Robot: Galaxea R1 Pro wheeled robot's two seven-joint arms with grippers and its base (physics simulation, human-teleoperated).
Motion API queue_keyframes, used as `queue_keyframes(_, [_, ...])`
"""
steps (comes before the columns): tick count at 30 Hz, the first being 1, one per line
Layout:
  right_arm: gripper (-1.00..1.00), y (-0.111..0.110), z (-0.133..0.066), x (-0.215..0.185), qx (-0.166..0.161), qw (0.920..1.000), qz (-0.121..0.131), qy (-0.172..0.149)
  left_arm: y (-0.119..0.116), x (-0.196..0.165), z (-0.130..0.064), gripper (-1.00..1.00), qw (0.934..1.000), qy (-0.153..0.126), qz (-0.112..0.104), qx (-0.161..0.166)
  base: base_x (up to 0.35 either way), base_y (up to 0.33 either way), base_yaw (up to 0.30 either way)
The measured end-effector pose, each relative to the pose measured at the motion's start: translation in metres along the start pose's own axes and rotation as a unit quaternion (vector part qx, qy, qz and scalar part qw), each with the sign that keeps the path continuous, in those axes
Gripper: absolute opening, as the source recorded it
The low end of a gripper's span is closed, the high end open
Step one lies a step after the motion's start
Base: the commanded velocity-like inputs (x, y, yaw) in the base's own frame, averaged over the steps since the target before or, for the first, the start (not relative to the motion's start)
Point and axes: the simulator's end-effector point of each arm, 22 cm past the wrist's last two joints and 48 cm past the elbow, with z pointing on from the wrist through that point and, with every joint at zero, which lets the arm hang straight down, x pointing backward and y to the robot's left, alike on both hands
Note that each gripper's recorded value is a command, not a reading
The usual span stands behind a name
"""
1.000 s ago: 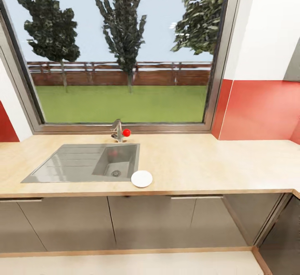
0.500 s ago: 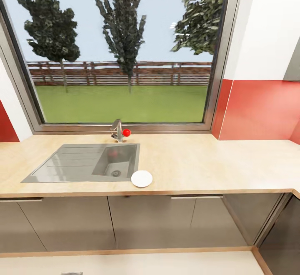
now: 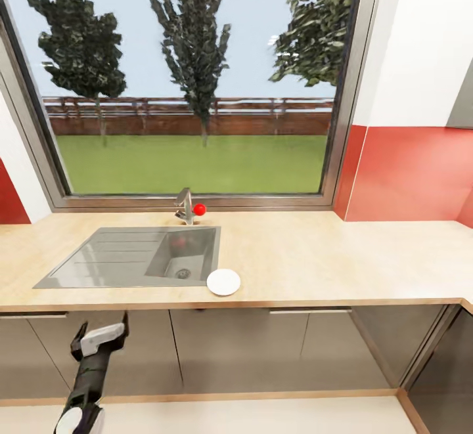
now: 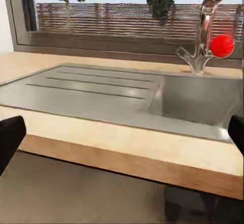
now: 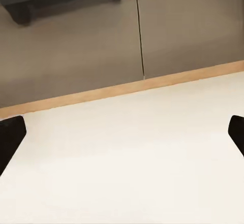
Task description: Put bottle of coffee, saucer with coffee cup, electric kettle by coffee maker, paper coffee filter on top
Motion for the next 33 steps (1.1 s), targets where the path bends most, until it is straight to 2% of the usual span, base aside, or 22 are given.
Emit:
queue_keyframes(1, [1.00, 0.013, 0.001, -0.004, -0.008, 0.9999, 0.006, -0.006, -0.003, -0.026, 0.011, 1.00, 0.9996, -0.027, -0.006, 0.000, 0.000, 0.000, 0.000])
queue_keyframes(2, [1.00, 0.042, 0.006, -0.034, -0.030, 0.9985, 0.016, -0.044, -0.010, -0.073, 0.032, 1.00, 0.9972, -0.073, -0.016, 0.001, 0.000, 0.000, 0.000])
queue_keyframes(3, [1.00, 0.060, 0.008, -0.067, -0.047, 0.9954, 0.024, -0.080, -0.015, -0.104, 0.053, 1.00, 0.9956, -0.091, -0.024, -0.003, 0.000, 0.000, 0.000])
queue_keyframes(5, [1.00, 0.085, 0.005, -0.127, -0.074, 0.9863, 0.033, -0.144, -0.016, -0.124, 0.081, 1.00, 0.9965, -0.077, -0.027, -0.017, 0.000, 0.000, 0.000])
queue_keyframes(9, [1.00, 0.113, -0.011, -0.200, -0.105, 0.9684, 0.045, -0.221, -0.022, -0.136, 0.111, 1.00, 0.9982, -0.048, -0.028, -0.021, 0.000, 0.000, 0.000])
queue_keyframes(15, [1.00, 0.147, -0.036, -0.260, -0.139, 0.9462, 0.067, -0.285, -0.029, -0.133, 0.120, 1.00, 0.9994, -0.023, -0.023, -0.014, 0.000, 0.000, 0.000])
queue_keyframes(17, [1.00, 0.166, -0.057, -0.295, -0.158, 0.9298, 0.080, -0.323, -0.029, -0.131, 0.121, 1.00, 0.9996, -0.016, -0.020, -0.012, 0.000, 0.000, 0.000])
queue_keyframes(18, [1.00, 0.173, -0.073, -0.321, -0.167, 0.9173, 0.087, -0.351, -0.029, -0.130, 0.121, 1.00, 0.9996, -0.015, -0.019, -0.012, 0.000, 0.000, 0.000])
queue_keyframes(20, [1.00, 0.171, -0.090, -0.349, -0.159, 0.9058, 0.097, -0.381, -0.029, -0.129, 0.121, 1.00, 0.9997, -0.012, -0.019, -0.011, 0.000, 0.000, 0.000])
queue_keyframes(22, [1.00, 0.163, -0.100, -0.367, -0.137, 0.8997, 0.106, -0.401, -0.030, -0.125, 0.122, 1.00, 0.9998, -0.003, -0.019, -0.009, 0.000, 0.000, 0.000])
queue_keyframes(24, [1.00, 0.147, -0.114, -0.388, -0.092, 0.8932, 0.106, -0.427, -0.042, -0.110, 0.120, 1.00, 0.9994, 0.031, -0.013, 0.006, 0.000, 0.000, 0.000])
queue_keyframes(25, [1.00, 0.144, -0.118, -0.396, -0.079, 0.8908, 0.100, -0.436, -0.051, -0.105, 0.120, 1.00, 0.9987, 0.046, -0.009, 0.021, 0.000, 0.000, 0.000])
queue_keyframes(26, [1.00, 0.143, -0.122, -0.409, -0.068, 0.8873, 0.087, -0.448, -0.066, -0.097, 0.118, 1.00, 0.9965, 0.067, -0.005, 0.050, 0.000, 0.000, 0.000])
queue_keyframes(28, [1.00, 0.148, -0.121, -0.426, -0.061, 0.8893, 0.066, -0.449, -0.086, -0.098, 0.121, 1.00, 0.9924, 0.087, -0.004, 0.087, 0.000, 0.000, 0.000])
queue_keyframes(30, [1.00, 0.154, -0.114, -0.437, -0.058, 0.8979, 0.049, -0.434, -0.098, -0.105, 0.127, 1.00, 0.9893, 0.098, -0.006, 0.108, 0.000, 0.000, 0.000])
queue_keyframes(32, [1.00, 0.164, -0.101, -0.451, -0.057, 0.9136, 0.024, -0.402, -0.110, -0.113, 0.135, 1.00, 0.9844, 0.117, -0.009, 0.131, 0.000, 0.000, 0.000])
queue_keyframes(33, [1.00, 0.166, -0.098, -0.456, -0.057, 0.9173, 0.018, -0.394, -0.112, -0.115, 0.136, 1.00, 0.9829, 0.123, -0.010, 0.136, 0.000, 0.000, 0.000])
